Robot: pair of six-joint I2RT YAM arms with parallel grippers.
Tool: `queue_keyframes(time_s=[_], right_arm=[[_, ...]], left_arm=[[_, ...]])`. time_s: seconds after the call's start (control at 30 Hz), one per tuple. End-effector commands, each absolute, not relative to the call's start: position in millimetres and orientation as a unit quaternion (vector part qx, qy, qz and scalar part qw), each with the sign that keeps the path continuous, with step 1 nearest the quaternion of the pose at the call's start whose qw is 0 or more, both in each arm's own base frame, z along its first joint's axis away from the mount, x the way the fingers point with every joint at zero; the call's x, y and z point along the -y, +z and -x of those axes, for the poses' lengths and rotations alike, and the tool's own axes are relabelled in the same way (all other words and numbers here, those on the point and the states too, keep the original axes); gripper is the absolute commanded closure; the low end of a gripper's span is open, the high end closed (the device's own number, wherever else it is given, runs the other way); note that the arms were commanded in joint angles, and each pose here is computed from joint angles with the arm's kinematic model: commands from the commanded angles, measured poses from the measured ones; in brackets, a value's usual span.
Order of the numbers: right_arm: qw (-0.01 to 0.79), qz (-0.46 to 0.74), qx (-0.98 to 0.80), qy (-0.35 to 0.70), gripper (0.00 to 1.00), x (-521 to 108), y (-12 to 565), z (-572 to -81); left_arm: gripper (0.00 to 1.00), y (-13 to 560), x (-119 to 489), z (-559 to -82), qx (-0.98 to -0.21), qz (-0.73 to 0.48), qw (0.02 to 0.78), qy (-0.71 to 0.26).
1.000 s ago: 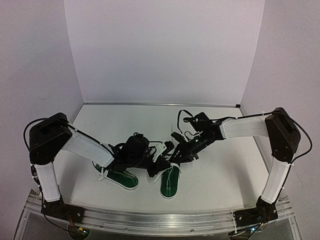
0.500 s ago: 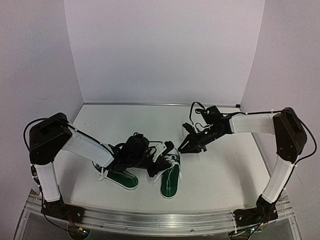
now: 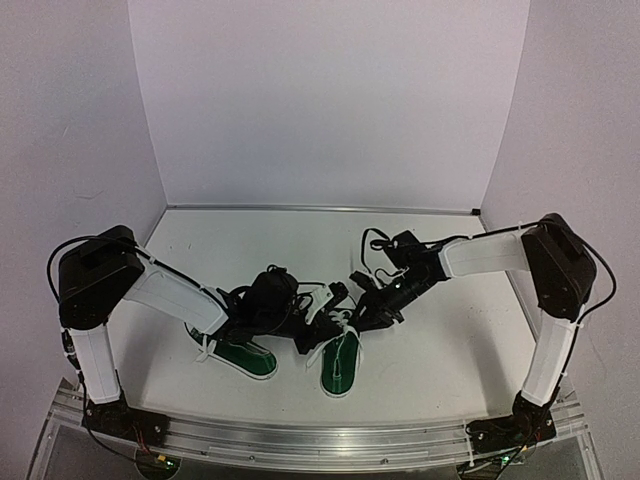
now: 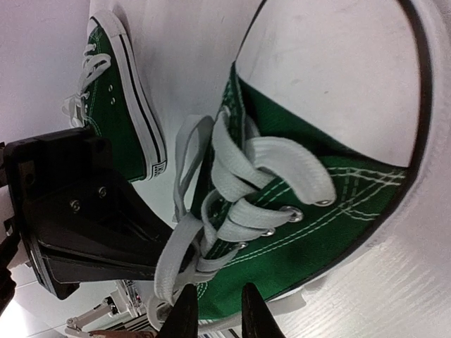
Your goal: Tie the shoes
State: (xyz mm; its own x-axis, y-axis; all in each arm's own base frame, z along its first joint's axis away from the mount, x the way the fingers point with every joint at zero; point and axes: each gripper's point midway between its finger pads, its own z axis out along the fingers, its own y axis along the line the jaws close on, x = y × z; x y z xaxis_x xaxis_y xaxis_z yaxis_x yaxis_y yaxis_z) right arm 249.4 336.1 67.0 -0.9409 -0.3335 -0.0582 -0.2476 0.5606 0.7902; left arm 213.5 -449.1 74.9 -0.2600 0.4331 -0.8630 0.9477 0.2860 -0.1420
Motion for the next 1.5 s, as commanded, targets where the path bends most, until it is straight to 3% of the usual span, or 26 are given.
queue_keyframes(time_s=[0.0, 0.73, 1.17, 1.47], right_arm=[[0.045, -0.191, 0.863, -0.465, 0.77, -345, 84, -245], [0.065, -0.213, 0.858, -0.464, 0.74, -362, 76, -230], [0.01, -0.212, 0.867, -0.45, 0.79, -358, 94, -253], [-0.007, -0.209, 0.868, -0.45, 0.74, -356, 101, -263]], left_arm=[[1.0, 74, 451, -205, -0.711, -0.493, 0.354, -0.355], [1.0, 79, 453, -205, -0.703, -0.492, 0.362, -0.364], [1.0, 78, 451, -202, -0.702, -0.497, 0.357, -0.364], [1.0, 78, 453, -202, -0.699, -0.501, 0.357, -0.364]])
